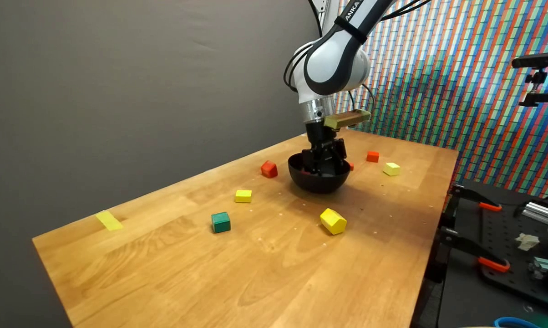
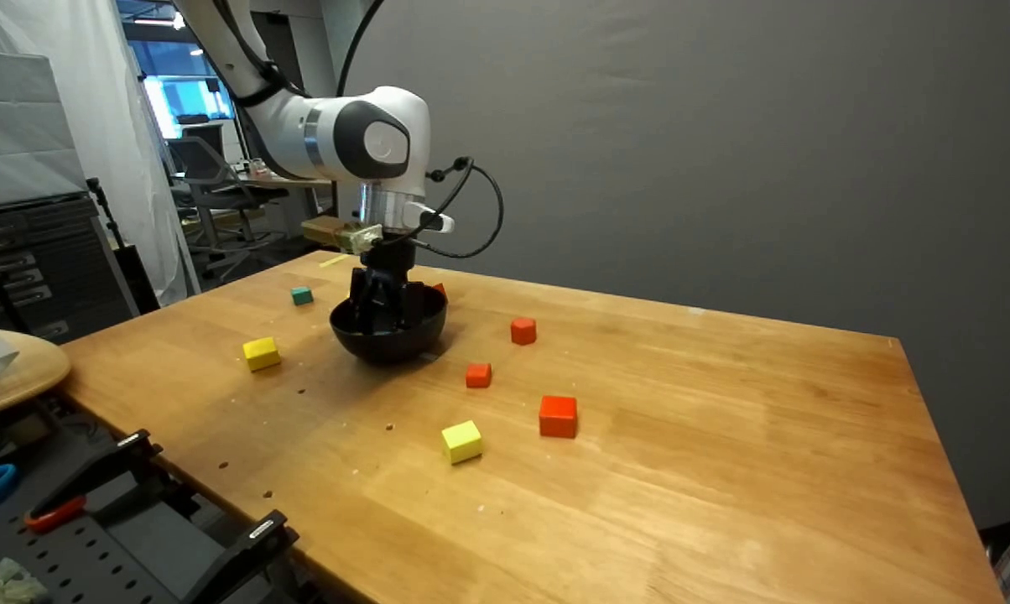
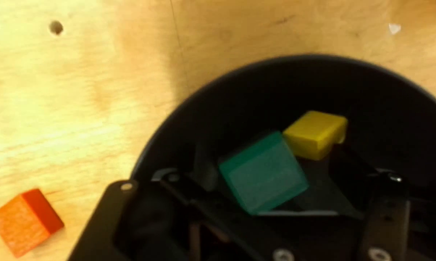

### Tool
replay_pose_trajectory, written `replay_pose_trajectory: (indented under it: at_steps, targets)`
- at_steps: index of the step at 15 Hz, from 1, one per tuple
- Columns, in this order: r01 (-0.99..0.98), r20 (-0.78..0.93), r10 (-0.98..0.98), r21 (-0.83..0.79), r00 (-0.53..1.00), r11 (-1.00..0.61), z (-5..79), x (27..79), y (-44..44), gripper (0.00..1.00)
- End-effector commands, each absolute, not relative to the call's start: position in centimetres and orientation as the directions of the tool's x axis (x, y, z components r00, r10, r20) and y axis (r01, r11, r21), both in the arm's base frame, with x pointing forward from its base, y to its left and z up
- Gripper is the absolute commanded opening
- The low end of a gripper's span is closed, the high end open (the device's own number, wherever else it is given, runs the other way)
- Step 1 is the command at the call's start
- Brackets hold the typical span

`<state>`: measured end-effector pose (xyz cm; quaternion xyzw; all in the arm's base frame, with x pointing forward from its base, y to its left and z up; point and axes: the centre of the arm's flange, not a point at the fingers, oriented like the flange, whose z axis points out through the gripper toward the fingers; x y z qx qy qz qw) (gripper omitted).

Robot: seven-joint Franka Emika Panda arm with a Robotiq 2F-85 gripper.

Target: Remove the objects from the bowl and place them on the table one by one

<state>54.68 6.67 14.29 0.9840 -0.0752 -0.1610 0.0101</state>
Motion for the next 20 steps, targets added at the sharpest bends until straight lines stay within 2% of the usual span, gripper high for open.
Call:
replay_pose_trajectory:
  at_steps: [1,7,11,12,14,15,20]
  targets:
    - [-0.078,-0.444,-0.102,0.071,0.890,-0.994,16.3,53.7,7.1,0.61]
    - [-0.056,-0.510,-0.076,0.055,0.857,-0.997,17.3,53.7,8.0,0.15]
    - [-0.054,-0.459,-0.070,0.049,0.886,-0.997,18.7,54.9,8.5,0.04]
    - [-0.057,-0.451,-0.074,0.052,0.890,-0.997,18.5,55.2,8.6,0.12]
    - [-0.064,-0.438,-0.085,0.063,0.895,-0.996,18.2,55.7,8.6,0.36]
    - [-0.073,-0.422,-0.100,0.078,0.901,-0.994,17.9,55.9,8.5,0.37]
    - [-0.105,-0.387,-0.125,0.071,0.914,-0.992,15.9,56.9,7.7,0.74]
